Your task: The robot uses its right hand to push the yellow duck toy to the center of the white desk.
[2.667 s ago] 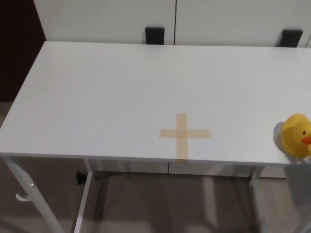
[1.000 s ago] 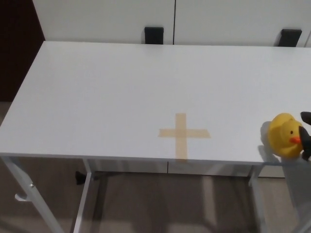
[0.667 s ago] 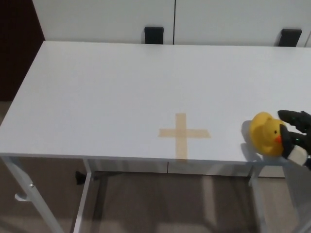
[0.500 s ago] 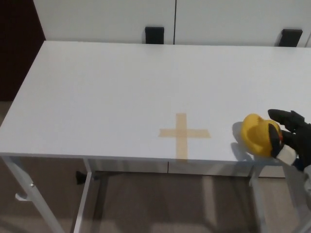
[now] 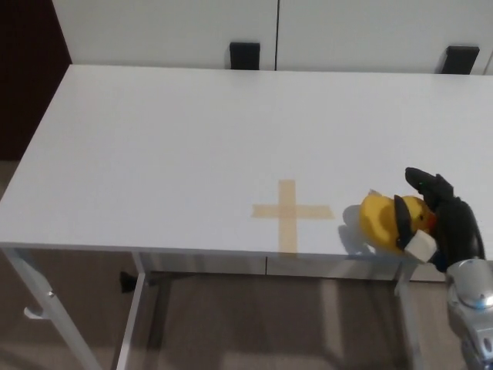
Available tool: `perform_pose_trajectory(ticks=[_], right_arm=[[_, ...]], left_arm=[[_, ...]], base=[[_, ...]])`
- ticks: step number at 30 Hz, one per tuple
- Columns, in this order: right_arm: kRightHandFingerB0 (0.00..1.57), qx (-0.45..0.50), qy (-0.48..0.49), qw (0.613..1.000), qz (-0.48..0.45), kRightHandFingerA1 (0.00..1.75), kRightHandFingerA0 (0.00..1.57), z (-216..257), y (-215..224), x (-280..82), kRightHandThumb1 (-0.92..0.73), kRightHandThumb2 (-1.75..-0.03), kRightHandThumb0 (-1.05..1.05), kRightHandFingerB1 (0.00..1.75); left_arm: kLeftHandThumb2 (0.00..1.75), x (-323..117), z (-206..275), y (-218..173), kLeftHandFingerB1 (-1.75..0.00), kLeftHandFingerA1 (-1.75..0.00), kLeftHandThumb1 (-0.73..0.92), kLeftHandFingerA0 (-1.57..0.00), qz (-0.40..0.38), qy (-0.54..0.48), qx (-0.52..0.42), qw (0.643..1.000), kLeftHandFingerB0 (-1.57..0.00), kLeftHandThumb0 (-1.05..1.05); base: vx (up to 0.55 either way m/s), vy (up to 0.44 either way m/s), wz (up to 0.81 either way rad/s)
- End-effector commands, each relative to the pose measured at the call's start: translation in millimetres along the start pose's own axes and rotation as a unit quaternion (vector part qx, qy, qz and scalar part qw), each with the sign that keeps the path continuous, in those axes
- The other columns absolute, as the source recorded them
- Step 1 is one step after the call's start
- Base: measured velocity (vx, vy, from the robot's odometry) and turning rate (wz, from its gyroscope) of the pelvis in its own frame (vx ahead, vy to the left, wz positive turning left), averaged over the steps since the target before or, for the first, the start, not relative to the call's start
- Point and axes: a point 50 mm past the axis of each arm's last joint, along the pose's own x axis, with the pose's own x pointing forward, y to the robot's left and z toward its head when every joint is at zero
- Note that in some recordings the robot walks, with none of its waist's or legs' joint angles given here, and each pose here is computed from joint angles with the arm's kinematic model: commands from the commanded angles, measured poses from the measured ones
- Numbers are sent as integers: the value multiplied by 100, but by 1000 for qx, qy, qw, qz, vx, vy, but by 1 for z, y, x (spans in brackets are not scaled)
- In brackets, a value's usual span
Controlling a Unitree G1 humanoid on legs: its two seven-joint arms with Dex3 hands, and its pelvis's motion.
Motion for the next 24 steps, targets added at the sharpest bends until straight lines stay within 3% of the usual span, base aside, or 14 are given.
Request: perform_pose_trajectory(ticks=[1,4,5,10,11,12,13,14,18,24], right_arm=[[0,14,15,1000,-19,12,0,-7,23,-7,-85,-115,-101,0],[0,7,8,1000,-24,13,0,-7,33,-9,-87,-115,-103,0],[0,13,6,1000,-21,15,0,-6,38,-10,-86,-117,-105,1],[0,26,0,1000,-14,16,0,-4,52,-12,-84,-117,-105,3],[0,24,-2,1000,-13,0,0,-4,56,-13,-92,-71,-88,0],[0,18,-1,1000,-11,17,0,-5,61,-16,-86,-116,-105,4],[0,13,-1,1000,-11,17,0,-5,65,-18,-86,-116,-105,4],[0,9,0,1000,-11,18,0,-6,68,-19,-87,-117,-105,5],[0,4,-1,1000,-13,20,0,-8,71,-21,-87,-118,-105,6],[0,7,-1,1000,-24,22,0,-6,79,-23,-87,-119,-105,10]], left_arm=[[109,-1,-5,0,-88,-91,-38,-138,0,0,9,1000,-138,6],[124,-2,-6,-2,-88,-88,-41,-136,-2,1,15,1000,-136,10],[133,-2,-6,-2,-83,-83,-42,-140,-2,0,17,1000,-145,14],[135,-2,-6,-2,-80,-80,-43,-138,-2,-3,15,1000,-141,15],[128,-2,-6,-2,-87,-88,-39,-136,-2,-2,15,1000,-136,12],[113,-2,-6,-4,-90,-89,-39,-139,-4,-1,15,1000,-138,9],[113,-2,-7,-6,-90,-89,-39,-139,-6,0,15,1000,-138,9],[124,-3,-7,-7,-87,-87,-41,-137,-9,0,15,1000,-139,11],[127,-3,-7,-8,-87,-87,-38,-136,-11,1,17,1000,-133,8],[128,-2,-4,-8,-86,-84,-40,-139,-11,-2,25,1000,-138,12]], base=[[0,0,0],[0,0,0],[0,0,0],[0,0,0],[0,0,0],[0,0,0],[0,0,0],[0,0,0],[0,0,0],[0,0,0]])
